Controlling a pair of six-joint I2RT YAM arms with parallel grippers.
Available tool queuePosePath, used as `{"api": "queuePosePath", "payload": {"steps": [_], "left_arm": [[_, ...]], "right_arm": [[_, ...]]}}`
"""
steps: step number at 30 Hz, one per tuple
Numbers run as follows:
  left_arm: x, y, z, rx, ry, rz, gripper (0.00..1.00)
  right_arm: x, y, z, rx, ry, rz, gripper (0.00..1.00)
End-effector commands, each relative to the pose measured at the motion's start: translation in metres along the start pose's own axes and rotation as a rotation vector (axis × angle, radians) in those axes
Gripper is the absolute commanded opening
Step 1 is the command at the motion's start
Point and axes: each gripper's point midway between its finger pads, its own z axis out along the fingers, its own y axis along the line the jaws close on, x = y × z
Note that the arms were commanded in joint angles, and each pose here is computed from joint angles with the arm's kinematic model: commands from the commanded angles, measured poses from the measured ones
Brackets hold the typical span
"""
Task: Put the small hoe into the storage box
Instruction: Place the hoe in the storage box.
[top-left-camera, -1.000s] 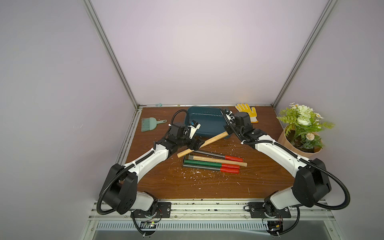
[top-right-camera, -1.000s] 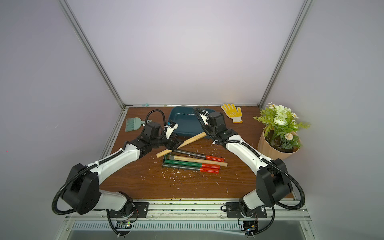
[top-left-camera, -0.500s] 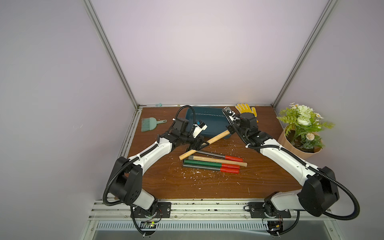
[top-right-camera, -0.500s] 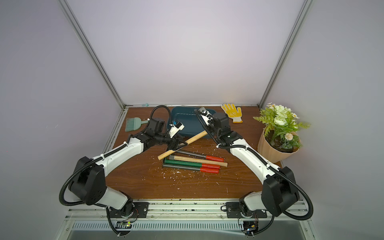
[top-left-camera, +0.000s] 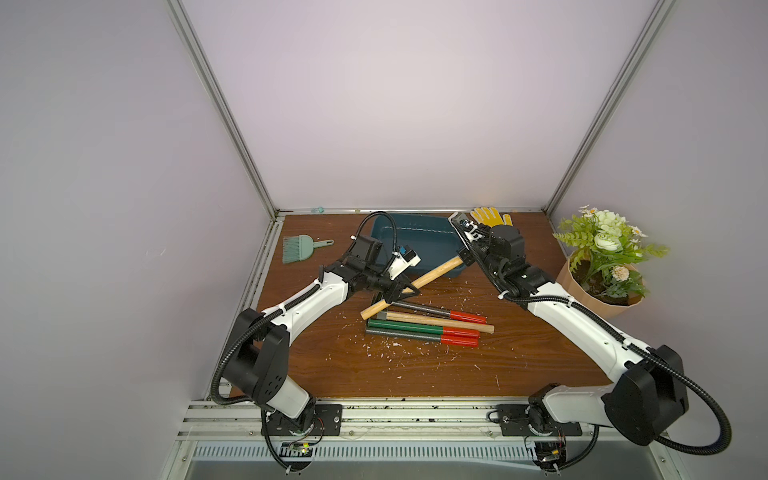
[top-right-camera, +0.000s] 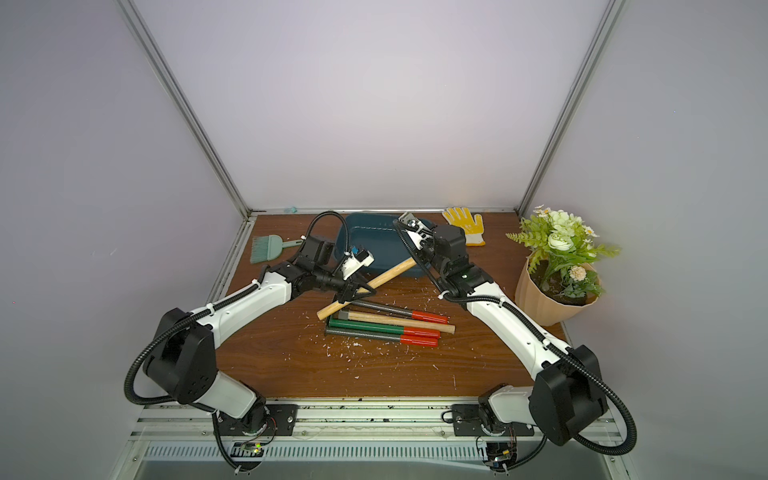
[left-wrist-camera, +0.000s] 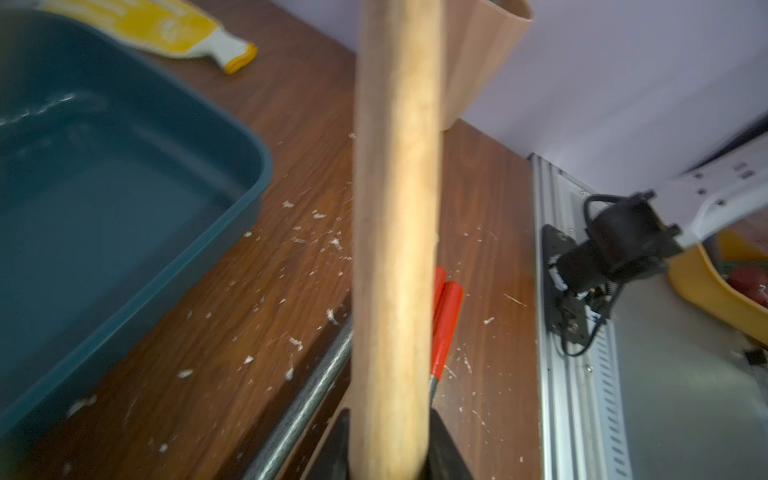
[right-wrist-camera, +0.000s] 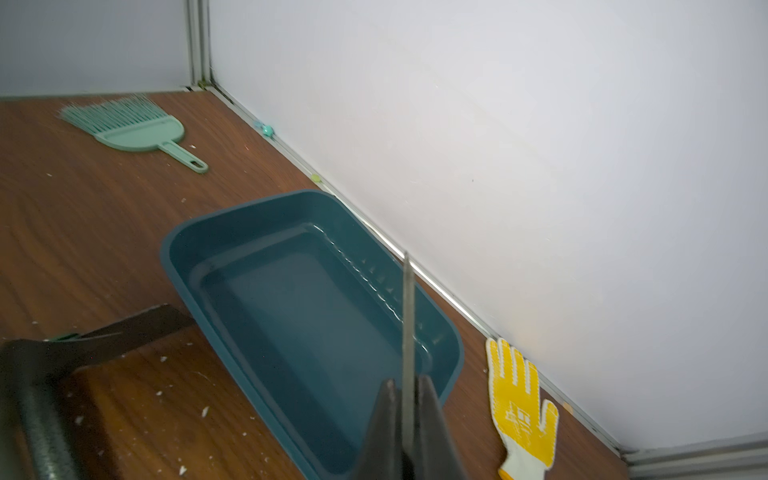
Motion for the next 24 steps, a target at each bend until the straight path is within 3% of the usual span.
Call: {"api": "queuePosePath", "payload": {"steps": [1,7,13,19,24], "left_arm": [[-0.007,0.007,-0.001,-0.026,0.003,-0.004,0.0],[-0.015,0.026,-0.008,-0.168,-0.001,-0.007,0.0],[-0.029,0.062,-0.037,-0.513,-0.016,0.012,0.0],[-0.04,0.071,-0.065,-0.77,-0.048,0.08,0.0],[-0.033,0.08,-0.088,-1.054,0.07,0.184,0.0]], "right_arm": [[-0.047,-0.01,-0.021,0.016,-0.169,0.026,0.0],[-0.033,-0.013,-0.024,0.054,-0.144,0.062,0.01],[-0.015,-0.013,-0.031,0.093,-0.128,0.116,0.26],[-0.005,-0.015,-0.031,0.113,-0.119,0.171,0.35],[-0.012,-0.036,-0.012,0.078,-0.039,0.254,0.42]]}}
